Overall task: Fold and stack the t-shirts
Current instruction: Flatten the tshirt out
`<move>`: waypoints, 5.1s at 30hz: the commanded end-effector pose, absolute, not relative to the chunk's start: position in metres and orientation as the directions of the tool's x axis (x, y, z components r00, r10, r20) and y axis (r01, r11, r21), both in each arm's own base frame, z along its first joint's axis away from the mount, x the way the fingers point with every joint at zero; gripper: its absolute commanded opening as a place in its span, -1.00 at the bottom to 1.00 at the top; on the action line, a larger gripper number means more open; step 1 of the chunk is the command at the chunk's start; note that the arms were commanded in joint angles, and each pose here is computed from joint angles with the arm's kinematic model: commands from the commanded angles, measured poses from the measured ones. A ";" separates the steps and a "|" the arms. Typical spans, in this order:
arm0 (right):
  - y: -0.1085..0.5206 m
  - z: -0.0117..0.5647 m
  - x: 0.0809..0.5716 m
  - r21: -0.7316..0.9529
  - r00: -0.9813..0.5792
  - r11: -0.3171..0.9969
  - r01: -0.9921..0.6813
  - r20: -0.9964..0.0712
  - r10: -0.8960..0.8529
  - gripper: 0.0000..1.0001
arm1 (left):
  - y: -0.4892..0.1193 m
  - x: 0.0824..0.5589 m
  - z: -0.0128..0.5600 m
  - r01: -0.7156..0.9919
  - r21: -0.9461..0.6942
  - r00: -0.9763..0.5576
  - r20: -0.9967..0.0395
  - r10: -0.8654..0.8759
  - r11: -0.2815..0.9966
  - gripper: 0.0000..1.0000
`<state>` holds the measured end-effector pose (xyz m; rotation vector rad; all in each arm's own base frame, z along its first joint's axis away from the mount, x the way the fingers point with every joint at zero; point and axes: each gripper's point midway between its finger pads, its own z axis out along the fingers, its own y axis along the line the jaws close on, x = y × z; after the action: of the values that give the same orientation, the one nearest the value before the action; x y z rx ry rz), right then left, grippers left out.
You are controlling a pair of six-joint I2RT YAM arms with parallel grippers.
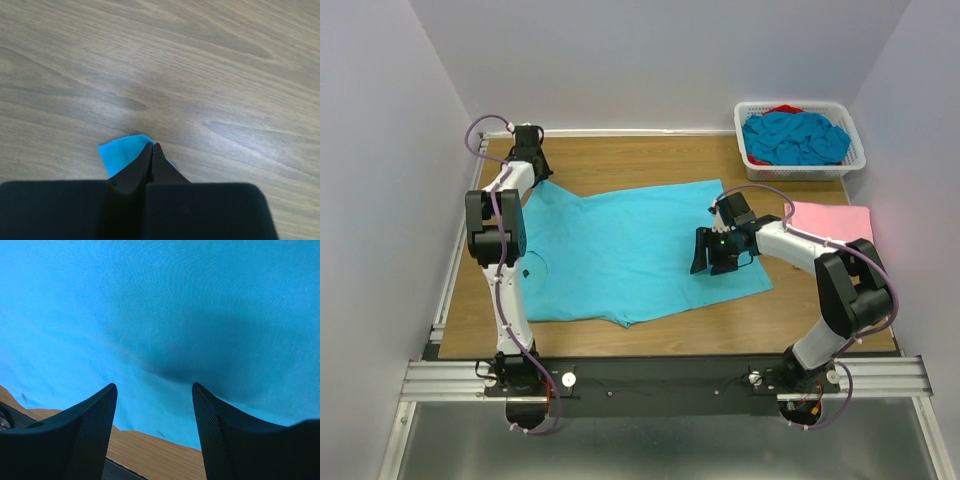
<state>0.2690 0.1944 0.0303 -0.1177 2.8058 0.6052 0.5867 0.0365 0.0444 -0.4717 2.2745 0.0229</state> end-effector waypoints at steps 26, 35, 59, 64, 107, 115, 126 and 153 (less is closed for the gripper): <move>0.195 0.048 0.295 0.355 -0.925 0.917 -0.181 -0.378 -0.036 0.38 | 0.055 0.521 0.176 -0.440 -0.170 -0.383 -0.853 -0.356 0.882 0.39; 0.195 0.037 0.330 0.283 -0.911 0.941 -0.185 -0.409 -0.056 0.38 | -0.020 0.461 0.089 -0.331 -0.080 -0.638 -0.715 -0.286 0.940 0.03; 0.142 -0.010 0.251 0.263 -0.969 0.964 0.032 -0.228 0.094 0.38 | -0.002 0.320 -0.010 -0.453 -0.076 -0.811 -0.378 -0.446 0.888 0.01; 0.136 -0.001 0.234 0.280 -0.969 0.957 0.073 -0.208 0.135 0.39 | 0.006 0.289 -0.005 -0.529 -0.133 -0.763 -0.359 -0.538 0.838 0.01; 0.072 0.070 0.462 0.298 -0.774 0.948 0.114 -0.571 0.273 0.32 | -0.028 0.374 0.029 -0.304 -0.071 -0.779 -0.556 -0.291 0.950 0.15; 0.072 0.048 0.472 0.336 -0.787 0.938 0.090 -0.553 0.273 0.41 | -0.015 0.352 0.019 -0.325 -0.005 -0.794 -0.542 -0.275 0.946 0.15; 0.083 0.030 0.471 0.368 -0.813 0.929 0.032 -0.532 0.239 0.26 | -0.006 0.345 0.023 -0.342 0.027 -0.783 -0.561 -0.269 0.939 0.15; 0.043 0.097 0.431 0.255 -0.665 0.947 0.196 -0.676 0.319 0.11 | 0.002 0.341 0.024 -0.375 0.062 -0.771 -0.574 -0.275 0.925 0.16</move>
<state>0.4485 0.0568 0.1278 0.2489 2.2389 0.2903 0.3514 -0.0087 0.0237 -0.4434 2.5011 0.1609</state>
